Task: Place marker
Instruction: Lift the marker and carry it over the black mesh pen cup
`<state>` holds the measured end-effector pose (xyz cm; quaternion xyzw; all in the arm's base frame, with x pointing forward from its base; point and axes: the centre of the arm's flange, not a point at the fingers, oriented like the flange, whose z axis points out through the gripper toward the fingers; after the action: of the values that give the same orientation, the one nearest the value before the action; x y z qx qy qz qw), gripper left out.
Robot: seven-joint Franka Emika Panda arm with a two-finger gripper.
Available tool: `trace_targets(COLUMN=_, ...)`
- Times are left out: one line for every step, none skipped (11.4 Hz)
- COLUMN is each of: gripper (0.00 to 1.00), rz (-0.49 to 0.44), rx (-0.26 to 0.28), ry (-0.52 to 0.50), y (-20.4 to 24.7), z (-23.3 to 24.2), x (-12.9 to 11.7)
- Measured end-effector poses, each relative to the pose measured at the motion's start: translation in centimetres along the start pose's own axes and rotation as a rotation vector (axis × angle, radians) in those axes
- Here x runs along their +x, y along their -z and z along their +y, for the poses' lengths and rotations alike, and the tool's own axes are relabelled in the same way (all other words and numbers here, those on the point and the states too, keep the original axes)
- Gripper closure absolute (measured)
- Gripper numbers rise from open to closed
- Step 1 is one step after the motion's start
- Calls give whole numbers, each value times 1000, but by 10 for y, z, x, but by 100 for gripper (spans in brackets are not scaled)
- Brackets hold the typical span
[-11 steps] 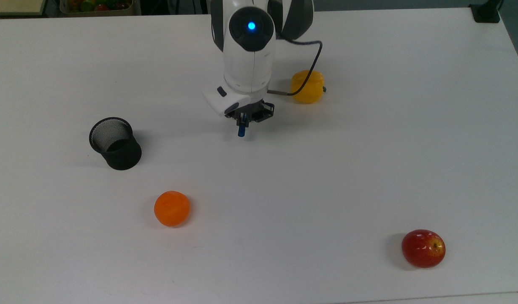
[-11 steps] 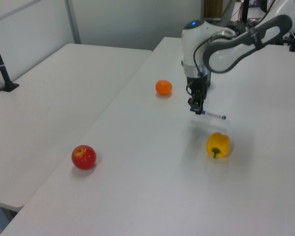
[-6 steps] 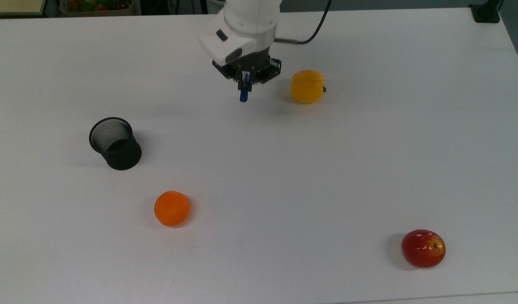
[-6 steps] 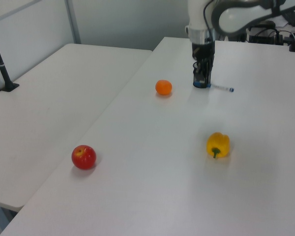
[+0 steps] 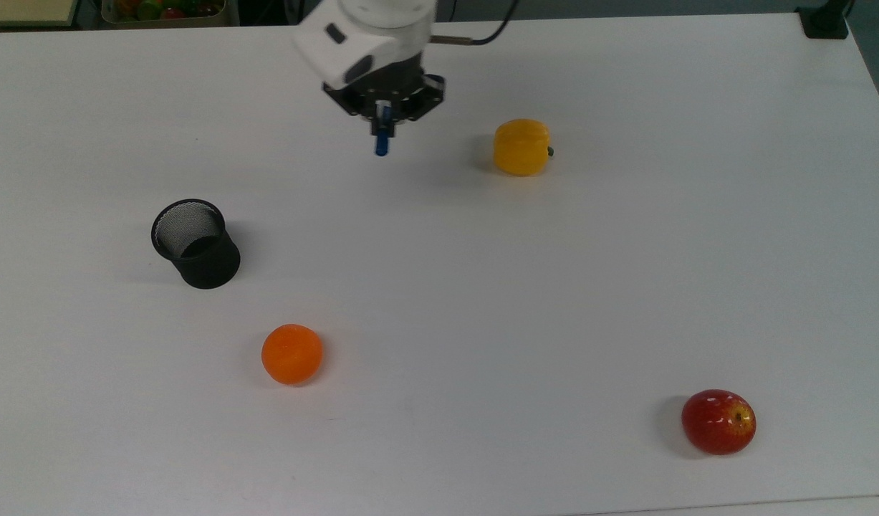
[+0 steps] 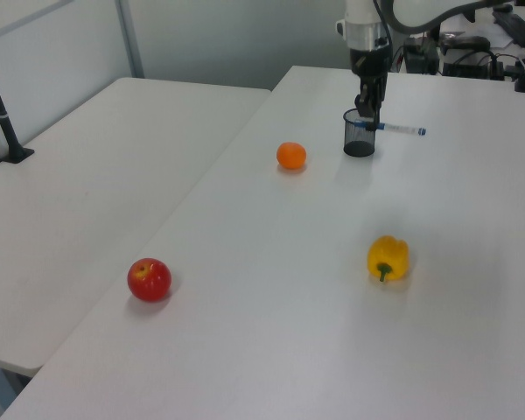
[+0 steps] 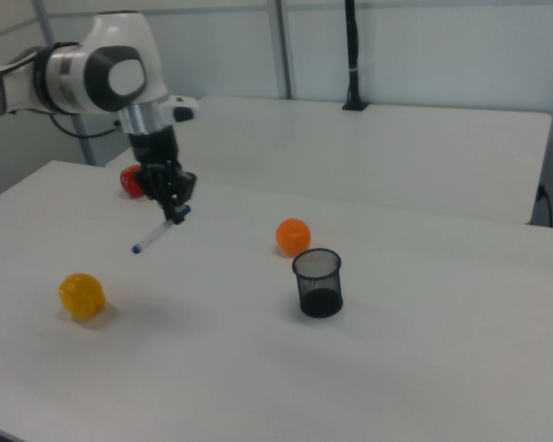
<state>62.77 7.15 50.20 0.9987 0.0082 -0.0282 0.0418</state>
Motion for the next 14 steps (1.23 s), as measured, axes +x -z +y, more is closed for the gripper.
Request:
trace_targets(gripper=82, rz=-2, rx=0, ry=-10, y=-2, z=34, x=3)
trace_targets(gripper=82, rz=-5, rx=0, ry=-21, y=-4, z=74, x=4)
trace_targets(gripper=82, rz=-8, rx=-2, ry=-32, y=-6, z=109, x=2)
trace_targets(gripper=82, rz=-8, rx=-3, ry=-43, y=-8, z=143, x=-1)
trace_targets(gripper=82, rz=15, rx=-4, ry=-58, y=-7, z=167, x=-1)
trace_targets(gripper=82, rz=67, rx=-10, ry=-74, y=-3, z=182, x=2)
trace_targets(gripper=82, rz=125, rx=-18, ry=-84, y=1, z=189, x=7)
trace_targets(gripper=82, rz=181, rx=-26, ry=-90, y=5, z=194, x=12)
trace_targets(gripper=82, rz=233, rx=-33, ry=-94, y=7, z=198, x=18)
trace_targets(gripper=82, rz=290, rx=-42, ry=-99, y=9, z=203, x=24)
trace_targets(gripper=82, rz=342, rx=-48, ry=-117, y=9, z=208, x=29)
trace_targets(gripper=82, rz=392, rx=-48, ry=-161, y=9, z=213, x=34)
trace_targets(gripper=82, rz=419, rx=-54, ry=-199, y=8, z=217, x=37)
trace_targets(gripper=82, rz=430, rx=-71, ry=-228, y=5, z=218, x=39)
